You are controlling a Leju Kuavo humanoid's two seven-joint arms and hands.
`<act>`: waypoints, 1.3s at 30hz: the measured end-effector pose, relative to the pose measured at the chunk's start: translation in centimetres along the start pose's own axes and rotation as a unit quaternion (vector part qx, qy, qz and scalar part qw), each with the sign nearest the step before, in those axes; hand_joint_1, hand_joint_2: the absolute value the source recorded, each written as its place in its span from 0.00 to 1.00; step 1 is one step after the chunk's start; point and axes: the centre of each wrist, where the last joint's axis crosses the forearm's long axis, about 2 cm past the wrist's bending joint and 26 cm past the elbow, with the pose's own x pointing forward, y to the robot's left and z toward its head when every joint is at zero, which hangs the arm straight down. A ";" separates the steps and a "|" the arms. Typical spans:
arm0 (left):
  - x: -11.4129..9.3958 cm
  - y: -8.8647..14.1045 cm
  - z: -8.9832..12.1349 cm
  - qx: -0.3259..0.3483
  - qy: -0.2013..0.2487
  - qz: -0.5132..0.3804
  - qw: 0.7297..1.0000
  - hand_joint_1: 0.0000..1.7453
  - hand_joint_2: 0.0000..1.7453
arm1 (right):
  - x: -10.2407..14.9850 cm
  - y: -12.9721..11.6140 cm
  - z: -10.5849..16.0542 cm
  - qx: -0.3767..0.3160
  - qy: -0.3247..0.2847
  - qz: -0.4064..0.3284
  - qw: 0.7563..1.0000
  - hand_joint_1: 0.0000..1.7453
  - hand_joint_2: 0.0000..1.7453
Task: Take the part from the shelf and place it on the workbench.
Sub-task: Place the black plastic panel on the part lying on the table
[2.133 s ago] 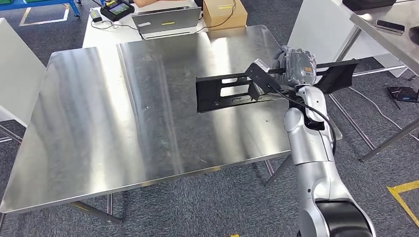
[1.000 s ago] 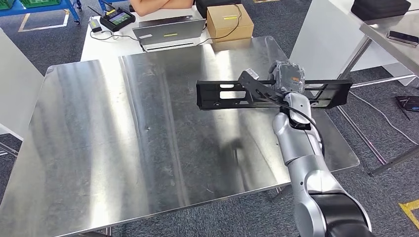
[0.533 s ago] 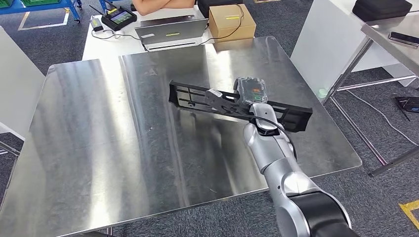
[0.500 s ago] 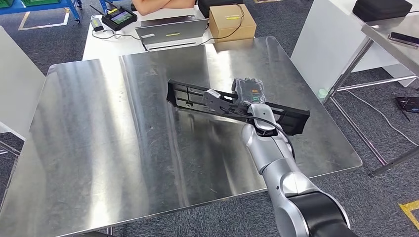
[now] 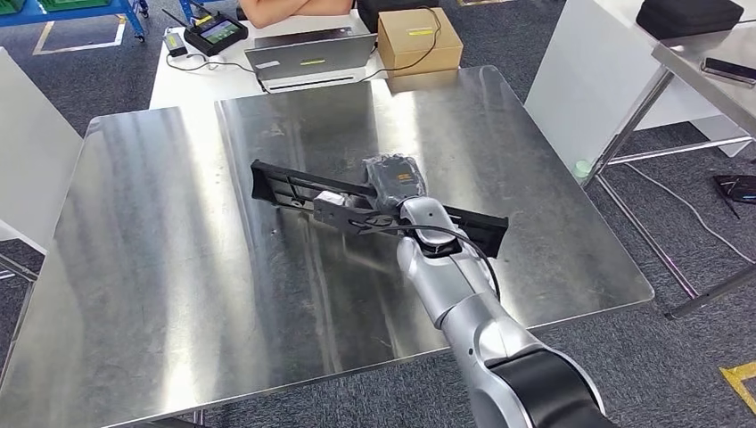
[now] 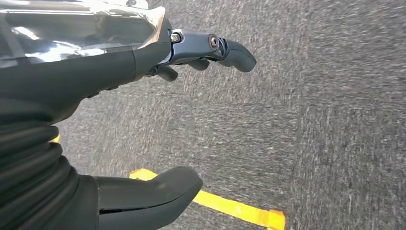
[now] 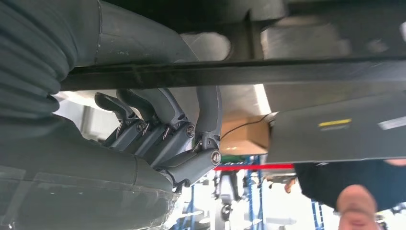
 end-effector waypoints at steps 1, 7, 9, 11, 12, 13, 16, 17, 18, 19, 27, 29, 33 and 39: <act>0.0 0.0 0.0 0.000 0.001 0.000 1.000 0.00 1.00 | 0.1 0.0 0.0 0.001 -0.001 0.000 1.000 1.00 1.00; -0.3 -0.4 0.2 -0.004 0.008 -0.002 1.000 0.00 1.00 | 0.7 1.0 0.2 0.018 -0.007 -0.002 1.000 1.00 1.00; -0.3 -0.4 0.3 -0.005 0.008 -0.002 1.000 0.00 1.00 | 0.8 1.0 0.2 0.018 -0.008 -0.002 1.000 1.00 1.00; -0.4 -0.4 0.3 -0.005 0.009 -0.003 1.000 0.00 1.00 | 1.0 0.9 0.1 0.017 -0.011 -0.001 1.000 1.00 1.00; -0.4 -0.4 0.3 -0.005 0.009 -0.003 1.000 0.00 1.00 | 1.1 0.9 0.1 0.017 -0.012 0.000 1.000 1.00 1.00; -0.4 -0.4 0.3 -0.005 0.009 -0.003 1.000 0.00 1.00 | 1.2 0.8 0.1 0.017 -0.012 0.000 1.000 1.00 1.00; -0.5 -0.4 0.3 -0.004 0.010 -0.003 1.000 0.00 1.00 | 1.2 0.8 0.0 0.016 -0.013 0.001 1.000 0.50 0.50; -0.5 -0.4 0.3 -0.004 0.010 -0.004 1.000 0.00 1.00 | 1.2 0.8 0.0 0.017 -0.013 0.001 1.000 0.25 0.25; -0.5 -0.4 0.3 -0.004 0.010 -0.004 1.000 0.00 1.00 | 1.2 0.8 0.0 0.016 -0.013 0.001 1.000 0.00 0.00; -0.5 -0.4 0.3 -0.004 0.010 -0.004 1.000 0.00 1.00 | 1.2 0.8 0.0 0.016 -0.013 0.001 1.000 0.00 0.00; -0.5 -0.5 0.3 -0.004 0.010 -0.004 1.000 0.00 0.00 | 1.2 0.8 0.0 0.017 -0.012 0.001 1.000 0.00 0.00; -0.5 -0.5 0.4 -0.004 0.010 -0.004 1.000 0.00 0.00 | 1.2 0.8 0.0 0.017 -0.012 0.001 1.000 0.00 0.00; -0.5 -0.5 0.4 -0.004 0.010 -0.004 1.000 0.00 0.00 | 1.2 0.8 0.1 0.018 -0.012 0.001 1.000 0.00 0.00; -0.5 -0.5 0.3 -0.004 0.010 -0.004 1.000 0.00 0.00 | 1.2 0.9 0.1 0.019 -0.012 0.001 1.000 0.00 0.00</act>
